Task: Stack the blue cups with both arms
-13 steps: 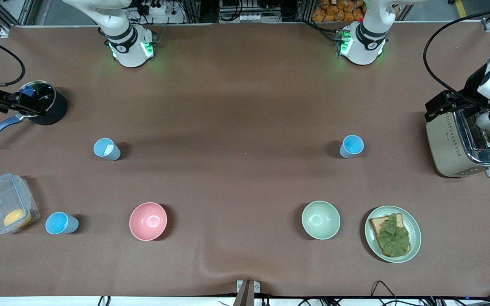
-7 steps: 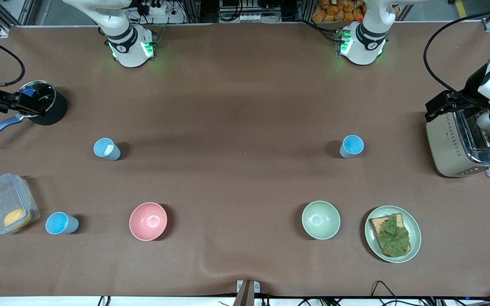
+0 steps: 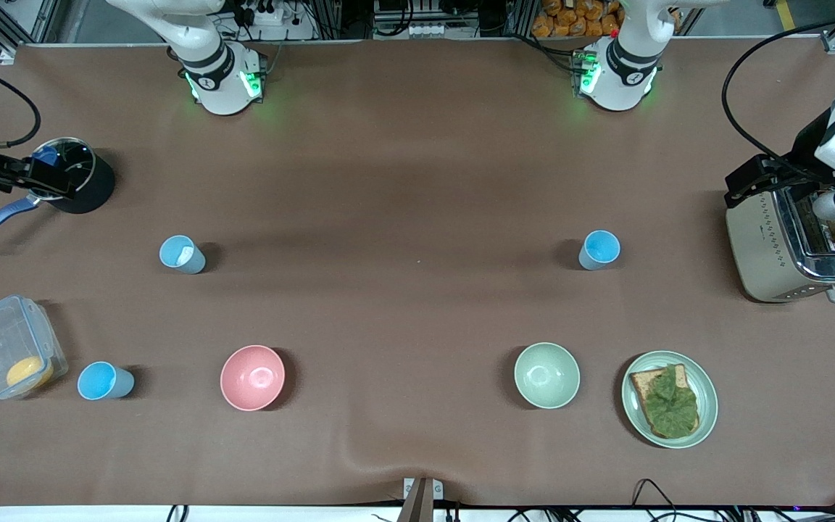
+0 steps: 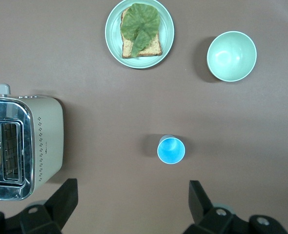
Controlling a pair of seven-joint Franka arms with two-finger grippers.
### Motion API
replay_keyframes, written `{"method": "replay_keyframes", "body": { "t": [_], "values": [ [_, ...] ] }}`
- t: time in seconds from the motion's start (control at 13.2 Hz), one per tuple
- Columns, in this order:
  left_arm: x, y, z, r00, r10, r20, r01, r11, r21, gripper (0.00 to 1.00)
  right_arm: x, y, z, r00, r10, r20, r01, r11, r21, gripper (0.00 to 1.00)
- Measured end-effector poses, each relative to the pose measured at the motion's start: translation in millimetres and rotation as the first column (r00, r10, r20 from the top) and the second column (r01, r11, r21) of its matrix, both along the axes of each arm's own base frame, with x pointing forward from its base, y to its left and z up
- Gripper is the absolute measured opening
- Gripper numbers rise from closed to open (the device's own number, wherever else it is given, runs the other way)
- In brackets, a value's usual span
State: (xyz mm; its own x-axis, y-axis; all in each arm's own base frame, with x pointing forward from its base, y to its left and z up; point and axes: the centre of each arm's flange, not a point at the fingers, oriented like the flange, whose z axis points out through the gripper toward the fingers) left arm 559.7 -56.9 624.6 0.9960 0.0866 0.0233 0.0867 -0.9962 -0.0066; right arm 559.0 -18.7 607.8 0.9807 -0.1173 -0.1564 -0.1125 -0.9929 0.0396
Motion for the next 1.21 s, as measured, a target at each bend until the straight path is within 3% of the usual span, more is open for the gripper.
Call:
{"method": "replay_keyframes", "body": {
  "t": [0.23,0.38,0.45,0.6,0.91,1.21],
  "values": [
    [0.0,-0.1,0.1,1.0,0.0,0.0,0.0,1.0,0.0,1.0,10.8,-6.9,-37.3,0.997,0.016,-0.075,-0.016,1.0,0.003,1.0],
    [0.0,-0.1,0.1,1.0,0.0,0.0,0.0,1.0,0.0,1.0,27.5,-18.1,-98.4,0.986,0.025,-0.166,-0.023,1.0,0.013,1.0],
    [0.0,-0.1,0.1,1.0,0.0,0.0,0.0,1.0,0.0,1.0,37.3,-27.7,-134.3,0.983,0.024,-0.183,-0.021,1.0,0.021,1.0],
    [0.0,-0.2,0.1,1.0,0.0,0.0,0.0,1.0,0.0,1.0,44.7,-46.5,-198.6,0.983,0.039,-0.182,-0.033,0.999,0.038,1.0],
    [0.0,-0.2,0.1,1.0,0.0,0.0,0.0,1.0,0.0,1.0,18.5,-64.8,-280.6,0.988,0.117,-0.102,-0.111,0.992,0.06,1.0],
    [0.0,-0.2,0.1,1.0,0.0,0.0,0.0,1.0,0.0,1.0,-12.6,-65.4,-322.8,0.98,0.153,-0.125,-0.143,0.986,0.082,1.0]
  ]
}}
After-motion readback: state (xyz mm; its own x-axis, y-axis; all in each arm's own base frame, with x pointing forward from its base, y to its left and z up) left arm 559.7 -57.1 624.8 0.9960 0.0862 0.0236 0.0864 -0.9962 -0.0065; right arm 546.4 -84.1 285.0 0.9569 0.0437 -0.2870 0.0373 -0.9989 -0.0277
